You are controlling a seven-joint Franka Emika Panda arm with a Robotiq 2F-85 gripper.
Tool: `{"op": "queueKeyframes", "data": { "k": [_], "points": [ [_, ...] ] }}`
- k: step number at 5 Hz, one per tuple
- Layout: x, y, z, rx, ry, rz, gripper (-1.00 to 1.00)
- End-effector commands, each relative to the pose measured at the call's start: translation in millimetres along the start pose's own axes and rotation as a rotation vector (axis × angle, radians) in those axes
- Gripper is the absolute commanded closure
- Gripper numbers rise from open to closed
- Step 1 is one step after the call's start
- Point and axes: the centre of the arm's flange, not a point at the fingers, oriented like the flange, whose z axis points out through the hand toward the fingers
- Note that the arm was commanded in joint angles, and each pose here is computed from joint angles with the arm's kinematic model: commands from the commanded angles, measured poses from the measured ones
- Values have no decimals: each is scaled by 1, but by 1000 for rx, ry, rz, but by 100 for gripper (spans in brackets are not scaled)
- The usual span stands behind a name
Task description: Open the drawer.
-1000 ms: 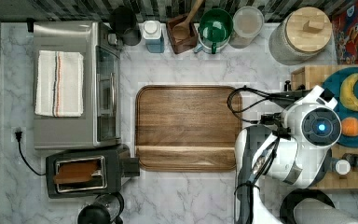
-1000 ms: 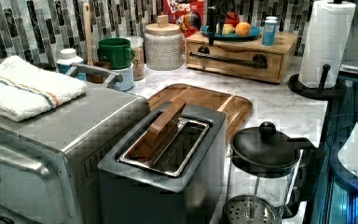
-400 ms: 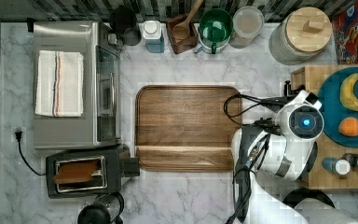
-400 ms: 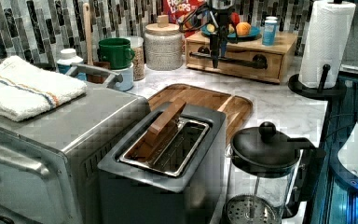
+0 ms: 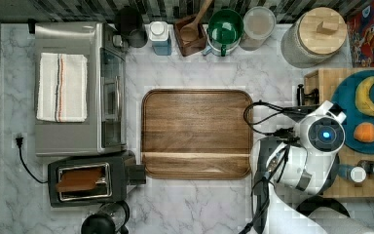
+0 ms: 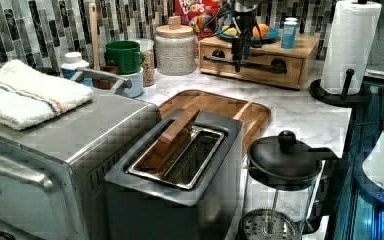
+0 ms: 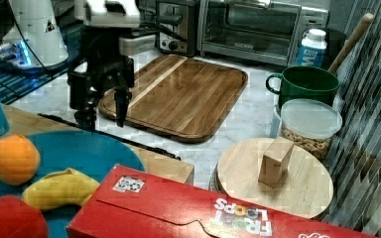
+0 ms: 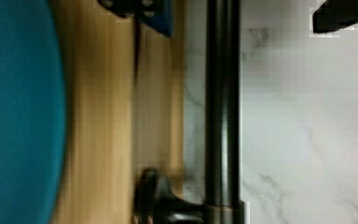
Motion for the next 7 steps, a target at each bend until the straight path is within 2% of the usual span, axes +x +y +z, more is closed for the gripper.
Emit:
{"op": "queueKeyframes", "data": {
  "k": [1,2,3,5,7],
  "points": [
    [19,-13,-9,5,65,33,-100],
    [27,-18,6,23,83,26,-100],
    [29,-23,13,39,81,35,-100],
    [26,-55,-14,82,-20,70,-100],
    [50,-126,-5,134,37,93,-100]
  ]
}}
